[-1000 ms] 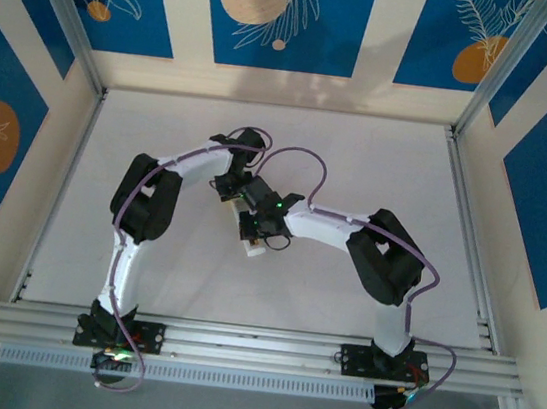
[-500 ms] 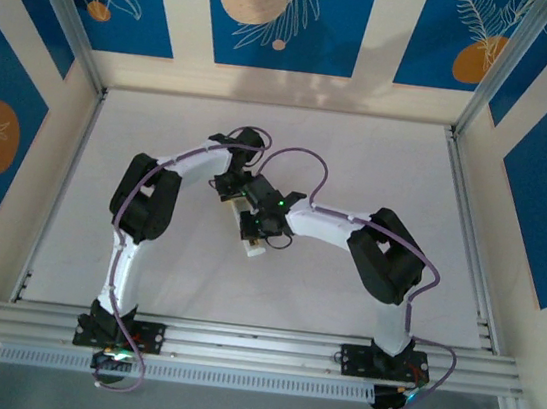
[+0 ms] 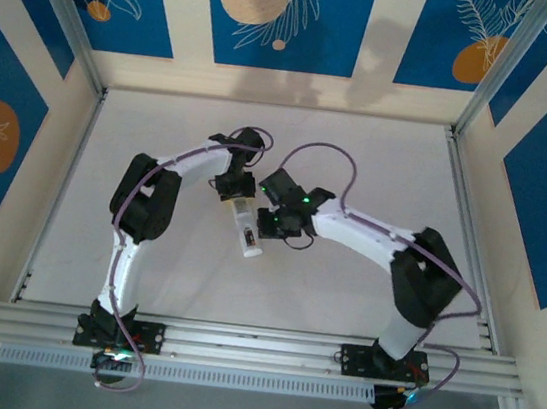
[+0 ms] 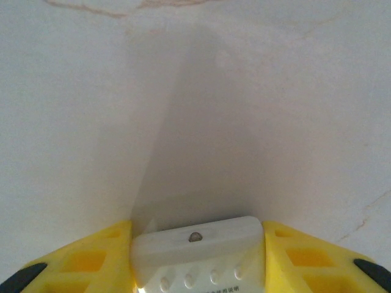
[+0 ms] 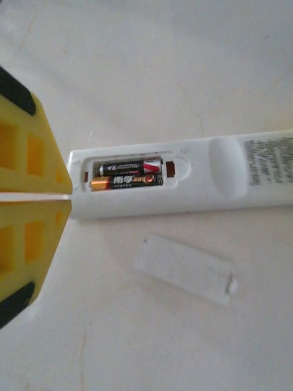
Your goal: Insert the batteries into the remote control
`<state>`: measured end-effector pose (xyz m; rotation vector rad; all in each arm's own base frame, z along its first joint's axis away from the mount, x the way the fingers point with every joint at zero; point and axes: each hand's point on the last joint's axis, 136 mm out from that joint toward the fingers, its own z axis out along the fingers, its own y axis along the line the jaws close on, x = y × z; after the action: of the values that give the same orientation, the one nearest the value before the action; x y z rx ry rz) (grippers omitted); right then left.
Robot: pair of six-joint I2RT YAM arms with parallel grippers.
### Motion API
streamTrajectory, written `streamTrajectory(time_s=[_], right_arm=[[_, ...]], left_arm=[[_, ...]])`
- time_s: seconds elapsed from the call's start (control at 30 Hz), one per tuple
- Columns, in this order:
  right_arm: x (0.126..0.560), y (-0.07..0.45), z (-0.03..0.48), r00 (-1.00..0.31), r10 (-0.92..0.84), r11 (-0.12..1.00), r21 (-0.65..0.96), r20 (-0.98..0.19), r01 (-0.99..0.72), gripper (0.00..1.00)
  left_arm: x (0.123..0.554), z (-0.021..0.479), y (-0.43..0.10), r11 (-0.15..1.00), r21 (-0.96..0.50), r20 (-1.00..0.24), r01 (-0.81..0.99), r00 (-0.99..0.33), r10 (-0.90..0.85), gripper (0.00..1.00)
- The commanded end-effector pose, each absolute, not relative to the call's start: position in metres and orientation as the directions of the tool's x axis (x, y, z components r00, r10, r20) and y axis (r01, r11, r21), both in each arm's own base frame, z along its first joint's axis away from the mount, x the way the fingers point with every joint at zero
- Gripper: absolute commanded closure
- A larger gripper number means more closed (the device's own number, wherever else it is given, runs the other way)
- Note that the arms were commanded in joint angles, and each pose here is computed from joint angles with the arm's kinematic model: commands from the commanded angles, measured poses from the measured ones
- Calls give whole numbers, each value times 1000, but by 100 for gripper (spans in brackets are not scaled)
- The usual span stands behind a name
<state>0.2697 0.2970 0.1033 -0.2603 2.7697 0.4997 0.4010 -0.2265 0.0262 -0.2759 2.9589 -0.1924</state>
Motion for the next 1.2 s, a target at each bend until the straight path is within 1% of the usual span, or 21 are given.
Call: streamTrajectory(time_s=[0.0, 0.13, 0.27, 0.33, 0.37, 0.4, 0.53, 0.7, 0.8, 0.9, 1.0, 1.17], right_arm=[[270, 266, 111, -942, 19, 941, 325, -335, -97, 84], [275, 254, 108, -937, 59, 950, 309, -344, -53, 73], [282, 256, 102, -942, 53, 958, 284, -331, -46, 64], [288, 260, 97, -944, 53, 960, 277, -326, -42, 63], [290, 263, 96, -945, 52, 960, 276, -324, -42, 63], [293, 266, 95, -945, 48, 959, 279, -324, -47, 63], [293, 295, 96, -944, -29, 937, 320, -328, -140, 72], [276, 331, 86, -943, -136, 913, 333, -303, -238, 85], [273, 338, 73, -945, -163, 918, 307, -284, -251, 92], [269, 344, 62, -950, -184, 916, 306, -254, -259, 95], [266, 345, 50, -951, -201, 925, 275, -235, -264, 97], [263, 342, 25, -957, -221, 939, 224, -189, -261, 97]], left_arm=[[415, 29, -260, 962, -268, -210, -56, -971, -115, 60], [420, 40, -263, 962, -273, -243, -23, -966, -92, 45], [425, 61, -267, 959, -285, -278, 15, -958, -68, 36], [429, 84, -266, 956, -292, -321, 44, -946, -55, 31], [430, 93, -265, 955, -292, -340, 57, -939, -48, 31], [429, 109, -263, 953, -293, -368, 75, -929, -40, 30], [422, 167, -245, 951, -281, -461, 128, -887, -17, 30], [404, 210, -208, 962, -223, -532, 156, -846, 14, 29], [391, 221, -187, 965, -223, -551, 138, -835, -8, 29], [381, 227, -172, 963, -248, -570, 108, -820, -55, 28], [374, 225, -166, 954, -286, -579, 93, -810, -95, 26], [370, 215, -163, 943, -326, -553, 66, -822, -134, 25]])
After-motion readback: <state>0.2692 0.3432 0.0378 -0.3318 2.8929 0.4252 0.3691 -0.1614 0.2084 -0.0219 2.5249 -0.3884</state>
